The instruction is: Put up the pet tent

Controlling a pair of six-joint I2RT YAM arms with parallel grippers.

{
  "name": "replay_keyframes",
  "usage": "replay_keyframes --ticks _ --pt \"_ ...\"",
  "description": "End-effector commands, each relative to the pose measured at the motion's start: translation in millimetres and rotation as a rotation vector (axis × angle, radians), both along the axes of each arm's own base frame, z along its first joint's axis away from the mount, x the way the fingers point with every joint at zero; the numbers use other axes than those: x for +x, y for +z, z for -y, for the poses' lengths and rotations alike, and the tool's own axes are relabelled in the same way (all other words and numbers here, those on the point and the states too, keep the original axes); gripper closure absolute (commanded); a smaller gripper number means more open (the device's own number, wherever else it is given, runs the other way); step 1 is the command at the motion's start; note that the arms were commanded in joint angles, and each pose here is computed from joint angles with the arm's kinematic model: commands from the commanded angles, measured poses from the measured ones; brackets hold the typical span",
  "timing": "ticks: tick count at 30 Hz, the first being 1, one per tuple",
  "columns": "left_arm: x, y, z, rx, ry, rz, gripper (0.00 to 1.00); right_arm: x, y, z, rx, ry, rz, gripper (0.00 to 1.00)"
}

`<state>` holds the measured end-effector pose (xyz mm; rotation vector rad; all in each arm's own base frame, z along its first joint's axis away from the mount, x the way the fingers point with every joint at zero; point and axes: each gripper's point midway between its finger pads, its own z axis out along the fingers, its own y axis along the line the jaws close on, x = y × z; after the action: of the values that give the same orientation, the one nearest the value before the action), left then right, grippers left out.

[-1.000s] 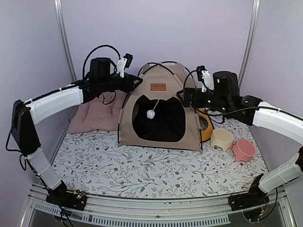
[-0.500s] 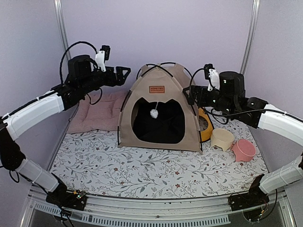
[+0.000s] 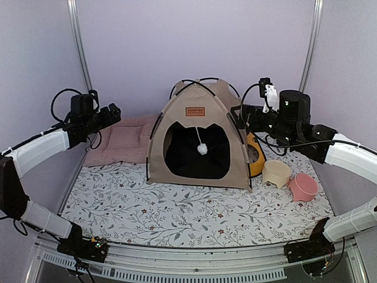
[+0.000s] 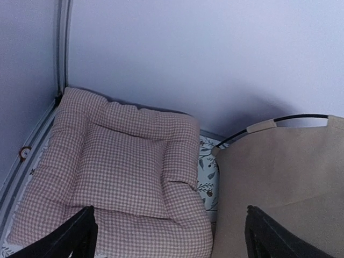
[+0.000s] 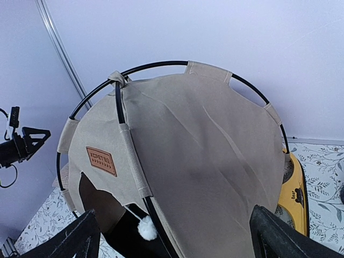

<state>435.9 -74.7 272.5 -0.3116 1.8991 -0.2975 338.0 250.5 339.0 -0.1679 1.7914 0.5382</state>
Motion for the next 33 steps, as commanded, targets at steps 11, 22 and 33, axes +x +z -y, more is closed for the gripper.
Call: replay_keyframes --ticks 11,22,33 --pt "14.2 -165.3 -148.5 -0.092 0.393 -0.397 0.02 -18.1 25.2 7.5 0.028 0.053 0.081 0.01" --pt "51.0 -220.1 -155.0 -0.067 0.337 -0.519 0.06 -25.4 20.5 12.1 0.034 0.061 0.076 0.01" --pt "55.3 -246.7 -144.3 -0.048 0.294 -0.577 0.59 -26.6 16.6 3.0 0.044 0.102 0.059 0.01"
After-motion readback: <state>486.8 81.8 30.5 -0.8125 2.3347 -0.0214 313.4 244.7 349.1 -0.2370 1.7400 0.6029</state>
